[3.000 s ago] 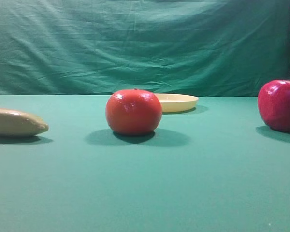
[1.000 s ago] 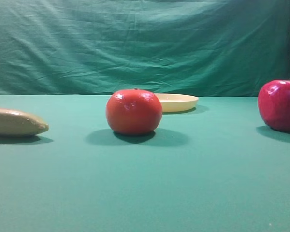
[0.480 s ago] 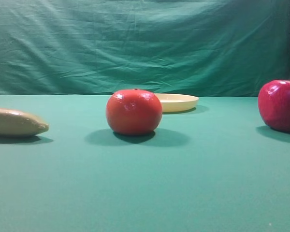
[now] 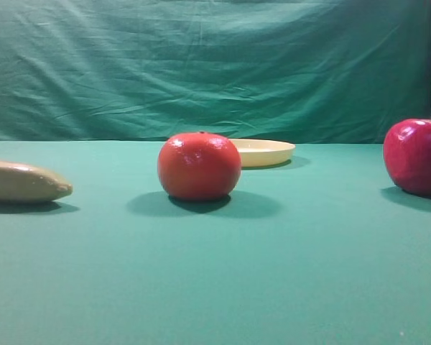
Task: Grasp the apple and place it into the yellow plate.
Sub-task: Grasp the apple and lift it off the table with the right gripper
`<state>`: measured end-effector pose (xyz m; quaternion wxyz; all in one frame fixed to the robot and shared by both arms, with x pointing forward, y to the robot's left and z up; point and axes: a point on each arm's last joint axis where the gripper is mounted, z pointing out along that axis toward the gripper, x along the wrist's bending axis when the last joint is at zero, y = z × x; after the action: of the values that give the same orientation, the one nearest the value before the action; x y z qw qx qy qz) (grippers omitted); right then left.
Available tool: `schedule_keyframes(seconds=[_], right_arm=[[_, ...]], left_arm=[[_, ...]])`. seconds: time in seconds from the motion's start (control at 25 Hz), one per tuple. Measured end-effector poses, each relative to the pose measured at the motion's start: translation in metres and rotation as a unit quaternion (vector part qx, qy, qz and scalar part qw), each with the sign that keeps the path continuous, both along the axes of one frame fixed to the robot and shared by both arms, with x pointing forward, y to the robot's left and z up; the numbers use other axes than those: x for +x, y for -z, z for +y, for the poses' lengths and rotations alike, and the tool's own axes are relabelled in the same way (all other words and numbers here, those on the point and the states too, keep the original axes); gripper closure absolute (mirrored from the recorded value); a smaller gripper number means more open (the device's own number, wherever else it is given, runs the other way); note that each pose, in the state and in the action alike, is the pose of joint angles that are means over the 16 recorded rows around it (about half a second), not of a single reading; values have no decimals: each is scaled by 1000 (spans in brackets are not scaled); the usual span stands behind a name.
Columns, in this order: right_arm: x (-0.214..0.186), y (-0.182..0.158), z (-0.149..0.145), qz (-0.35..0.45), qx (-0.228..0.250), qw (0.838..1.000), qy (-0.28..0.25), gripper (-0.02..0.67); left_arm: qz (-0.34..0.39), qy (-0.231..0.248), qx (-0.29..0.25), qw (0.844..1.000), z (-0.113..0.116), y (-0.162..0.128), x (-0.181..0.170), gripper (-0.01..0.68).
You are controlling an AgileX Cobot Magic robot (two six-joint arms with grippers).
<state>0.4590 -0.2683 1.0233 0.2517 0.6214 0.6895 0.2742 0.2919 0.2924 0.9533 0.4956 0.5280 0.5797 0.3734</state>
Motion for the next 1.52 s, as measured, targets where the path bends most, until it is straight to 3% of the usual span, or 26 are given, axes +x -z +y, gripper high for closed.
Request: schedule_keyframes(seconds=[0.24, 0.44, 0.72, 0.88, 1.08, 1.52], right_arm=[[17, 1, 28, 10, -29, 996, -82, 525], [32, 4, 44, 18, -40, 992, -115, 353], [55, 14, 52, 43, -45, 991, -117, 91], [67, 26, 54, 66, -44, 991, -109, -2], [79, 46, 53, 101, -42, 990, -93, -11], [95, 65, 51, 132, -35, 988, -67, 104]], left_arm=[[0, 0, 0, 1000, 0, 0, 0, 516], [0, 0, 0, 1000, 0, 0, 0, 516], [0, 0, 0, 1000, 0, 0, 0, 516], [0, 0, 0, 1000, 0, 0, 0, 516], [0, 0, 0, 1000, 0, 0, 0, 516], [0, 0, 0, 1000, 0, 0, 0, 516]])
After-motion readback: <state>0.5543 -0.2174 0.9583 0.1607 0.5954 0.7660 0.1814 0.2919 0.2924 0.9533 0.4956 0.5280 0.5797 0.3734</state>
